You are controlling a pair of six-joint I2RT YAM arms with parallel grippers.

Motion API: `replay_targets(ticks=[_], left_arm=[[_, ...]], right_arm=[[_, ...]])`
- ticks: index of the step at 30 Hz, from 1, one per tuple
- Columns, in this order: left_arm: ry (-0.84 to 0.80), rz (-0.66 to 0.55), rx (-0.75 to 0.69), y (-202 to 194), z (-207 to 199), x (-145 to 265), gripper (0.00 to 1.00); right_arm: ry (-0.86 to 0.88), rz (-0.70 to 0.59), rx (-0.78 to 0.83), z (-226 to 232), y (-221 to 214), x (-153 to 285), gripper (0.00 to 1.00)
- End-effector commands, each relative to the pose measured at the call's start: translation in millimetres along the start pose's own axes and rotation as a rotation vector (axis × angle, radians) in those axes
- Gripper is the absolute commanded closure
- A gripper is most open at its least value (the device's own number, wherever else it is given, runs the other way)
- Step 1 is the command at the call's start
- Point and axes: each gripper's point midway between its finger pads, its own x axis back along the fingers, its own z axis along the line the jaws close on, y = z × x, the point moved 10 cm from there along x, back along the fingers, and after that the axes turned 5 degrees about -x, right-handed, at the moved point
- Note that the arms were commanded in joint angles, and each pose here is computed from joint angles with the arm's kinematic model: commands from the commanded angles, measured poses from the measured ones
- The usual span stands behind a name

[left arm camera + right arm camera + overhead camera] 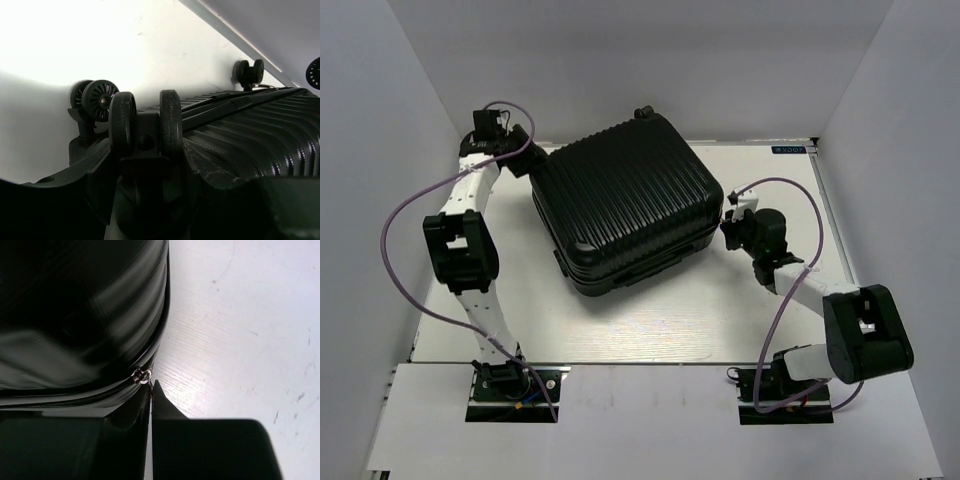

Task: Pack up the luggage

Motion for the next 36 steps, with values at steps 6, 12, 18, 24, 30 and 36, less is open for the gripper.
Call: replay_targets(ticks=[6, 12, 18, 24, 30, 36], left_arm=[[-0.018, 0.018, -0.298, 12.3, 28.0, -50.9, 1.0], [-0.111, 0.024, -0.357, 20.3, 21.0, -69.2, 1.0], [-0.197, 0.059, -0.372, 11.5, 11.7, -92.6, 1.0], [-0.234, 0.069, -0.455, 1.7, -5.1, -111.6, 1.0], [-0.282, 0.101, -0.441, -12.4, -11.0, -128.4, 1.0], [-0.361, 0.121, -0.517, -33.2, -47.5, -138.3, 1.0]], right_arm=[[0.203, -0.196, 0.133, -33.4, 42.5, -36.2, 1.0], [0.375, -0.286, 0.235, -47.0, 74.5, -82.7, 1.0], [0.354, -0.417, 0.262, -70.1, 110.8, -148.5, 1.0], [0.385, -0.496, 0.196, -81.9, 127.9, -215.1, 1.0], [0.532, -0.534, 0.17, -58.2, 133.0, -240.4, 1.0], [0.705, -0.475, 0.227, -6.6, 102.9, -172.0, 1.0]])
